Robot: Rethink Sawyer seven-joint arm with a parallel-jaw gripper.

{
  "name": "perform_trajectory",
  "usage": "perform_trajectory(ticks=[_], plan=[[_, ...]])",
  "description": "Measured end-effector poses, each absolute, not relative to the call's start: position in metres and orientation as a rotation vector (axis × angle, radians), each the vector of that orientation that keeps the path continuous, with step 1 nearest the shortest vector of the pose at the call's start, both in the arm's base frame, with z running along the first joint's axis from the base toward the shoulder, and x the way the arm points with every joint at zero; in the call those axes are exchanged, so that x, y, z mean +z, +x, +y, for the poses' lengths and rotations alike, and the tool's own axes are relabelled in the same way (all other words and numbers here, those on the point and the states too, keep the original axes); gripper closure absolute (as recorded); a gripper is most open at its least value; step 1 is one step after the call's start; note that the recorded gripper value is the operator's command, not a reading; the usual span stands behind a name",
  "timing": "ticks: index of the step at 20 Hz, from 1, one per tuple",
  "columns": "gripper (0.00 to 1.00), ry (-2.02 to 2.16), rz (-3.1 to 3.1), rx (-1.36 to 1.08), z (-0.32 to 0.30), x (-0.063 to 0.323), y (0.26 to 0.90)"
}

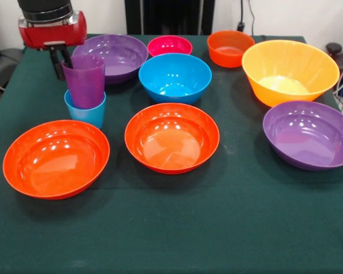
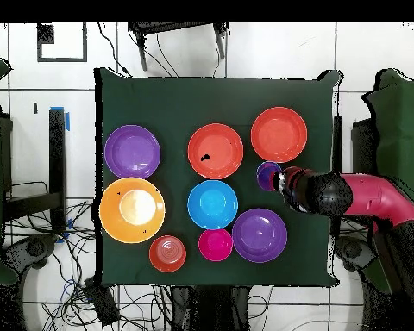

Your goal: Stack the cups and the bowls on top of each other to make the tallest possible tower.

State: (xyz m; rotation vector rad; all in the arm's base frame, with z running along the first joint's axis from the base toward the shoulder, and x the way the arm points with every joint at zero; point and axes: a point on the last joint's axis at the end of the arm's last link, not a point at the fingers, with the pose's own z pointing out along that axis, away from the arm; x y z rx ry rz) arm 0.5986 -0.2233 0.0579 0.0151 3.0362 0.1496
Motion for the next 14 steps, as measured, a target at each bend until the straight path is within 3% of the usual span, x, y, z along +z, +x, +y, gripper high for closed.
perform_trajectory(ticks=[14], plan=[[1.0,0.028,2.998,0.152,-0.229,0.057,0.619]])
